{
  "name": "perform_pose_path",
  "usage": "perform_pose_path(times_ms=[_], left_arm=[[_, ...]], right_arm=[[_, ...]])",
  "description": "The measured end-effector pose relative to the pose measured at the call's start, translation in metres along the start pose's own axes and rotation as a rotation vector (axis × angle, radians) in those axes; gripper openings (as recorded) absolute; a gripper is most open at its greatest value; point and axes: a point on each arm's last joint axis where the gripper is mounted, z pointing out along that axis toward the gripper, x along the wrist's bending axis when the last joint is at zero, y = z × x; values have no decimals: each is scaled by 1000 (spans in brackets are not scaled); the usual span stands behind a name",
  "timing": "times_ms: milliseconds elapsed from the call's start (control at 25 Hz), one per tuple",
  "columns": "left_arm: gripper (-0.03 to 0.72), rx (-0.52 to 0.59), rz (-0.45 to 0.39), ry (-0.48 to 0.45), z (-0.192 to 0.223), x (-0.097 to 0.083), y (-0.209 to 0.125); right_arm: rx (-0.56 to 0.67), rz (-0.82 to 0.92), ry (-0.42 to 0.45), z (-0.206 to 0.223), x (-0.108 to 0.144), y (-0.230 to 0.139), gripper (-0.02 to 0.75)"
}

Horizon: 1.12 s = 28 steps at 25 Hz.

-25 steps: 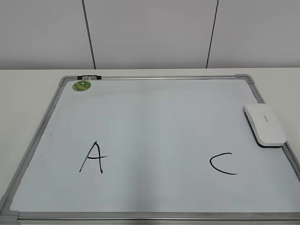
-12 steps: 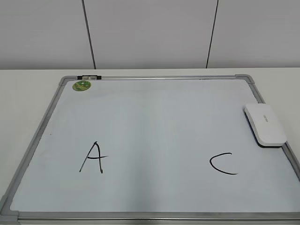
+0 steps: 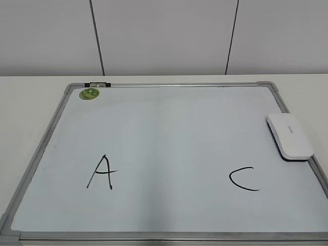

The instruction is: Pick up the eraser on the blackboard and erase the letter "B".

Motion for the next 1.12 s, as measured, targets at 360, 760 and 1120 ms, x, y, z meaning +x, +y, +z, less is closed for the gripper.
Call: perform_pose_path(times_ms=[360,760,1120], left_arm=[[472,-135,4,-2,-18,0,-14],[451,-135,4,-2,-18,0,-14],[446,-133,4,-2,-18,0,-14]], right_arm=[[-76,-3,-9,-9,0,-7,574],[-74,-2,-11,-9,0,-7,574],[-74,-2,-11,-9,0,-7,574]])
